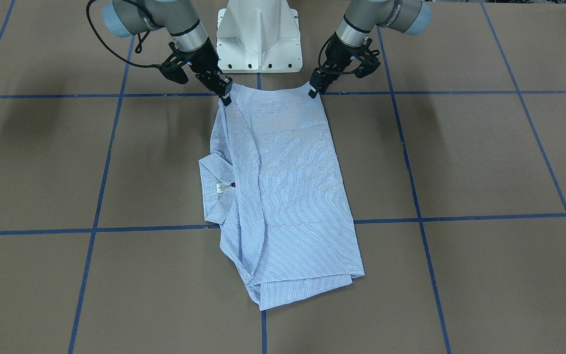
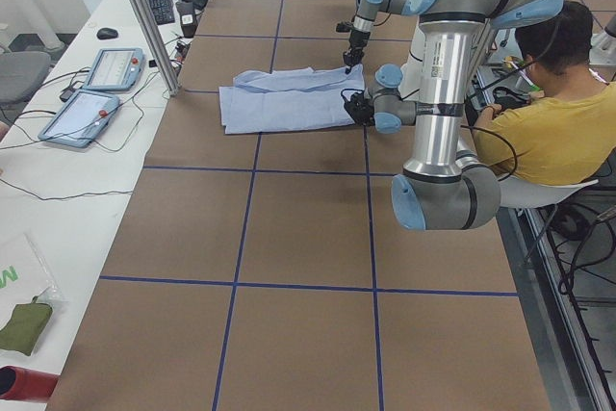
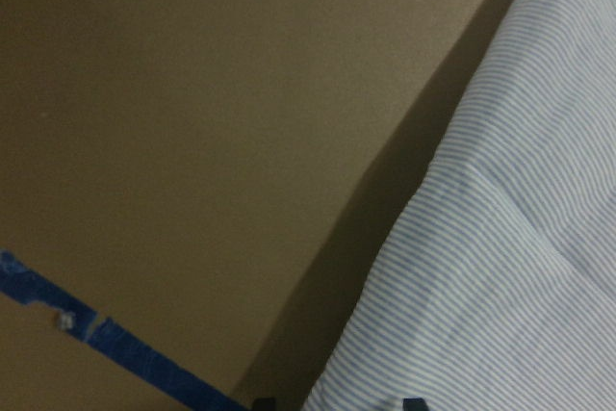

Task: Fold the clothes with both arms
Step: 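Lower both grippers to the shirt end nearest the robot and grasp, then lift the near end with both grippers and fold it toward the collar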

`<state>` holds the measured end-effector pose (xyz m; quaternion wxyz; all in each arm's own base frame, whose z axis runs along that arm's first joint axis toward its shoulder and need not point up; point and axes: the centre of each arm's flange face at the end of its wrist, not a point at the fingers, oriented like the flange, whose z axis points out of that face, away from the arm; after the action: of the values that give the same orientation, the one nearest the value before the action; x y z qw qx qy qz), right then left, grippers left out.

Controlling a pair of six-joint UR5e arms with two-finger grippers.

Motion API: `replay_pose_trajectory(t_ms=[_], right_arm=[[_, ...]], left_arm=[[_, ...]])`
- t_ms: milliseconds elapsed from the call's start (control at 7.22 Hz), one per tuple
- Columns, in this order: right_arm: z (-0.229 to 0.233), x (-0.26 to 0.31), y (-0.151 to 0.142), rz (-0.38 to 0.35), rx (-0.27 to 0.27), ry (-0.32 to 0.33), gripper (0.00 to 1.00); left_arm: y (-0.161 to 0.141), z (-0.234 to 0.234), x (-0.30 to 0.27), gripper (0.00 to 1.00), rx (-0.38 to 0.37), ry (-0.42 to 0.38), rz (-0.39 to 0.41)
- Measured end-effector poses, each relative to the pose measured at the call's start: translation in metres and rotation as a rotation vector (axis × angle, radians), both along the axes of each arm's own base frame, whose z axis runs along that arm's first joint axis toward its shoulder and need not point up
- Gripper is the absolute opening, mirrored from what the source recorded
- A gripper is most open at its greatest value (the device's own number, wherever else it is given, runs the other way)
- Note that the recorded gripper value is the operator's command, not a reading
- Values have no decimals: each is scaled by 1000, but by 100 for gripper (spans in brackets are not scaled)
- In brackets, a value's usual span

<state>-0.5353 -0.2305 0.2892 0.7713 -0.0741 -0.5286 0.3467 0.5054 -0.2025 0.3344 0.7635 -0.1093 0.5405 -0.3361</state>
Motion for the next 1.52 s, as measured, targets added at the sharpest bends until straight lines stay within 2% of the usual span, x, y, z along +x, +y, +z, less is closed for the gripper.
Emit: replay_pose_trajectory(t_ms=[139,416,970,1247,1524], right_arm=[[0,0,0,1,0,0,0],[-1,0,0,1,1,-2,0],[-3,1,1,0,1,-6,0],[-21,28,4,13,-17,-62,0],[-50,74,6,34,-34,-152,0]], left_arm=[[7,0,3,45,-12,2,8],[15,1,6,0,-32,5,13],[17,-9,2,0,-47,30,0],[16,-44,-29,0,-41,104,-4],[15,-87,-80,0,-31,174,-6]])
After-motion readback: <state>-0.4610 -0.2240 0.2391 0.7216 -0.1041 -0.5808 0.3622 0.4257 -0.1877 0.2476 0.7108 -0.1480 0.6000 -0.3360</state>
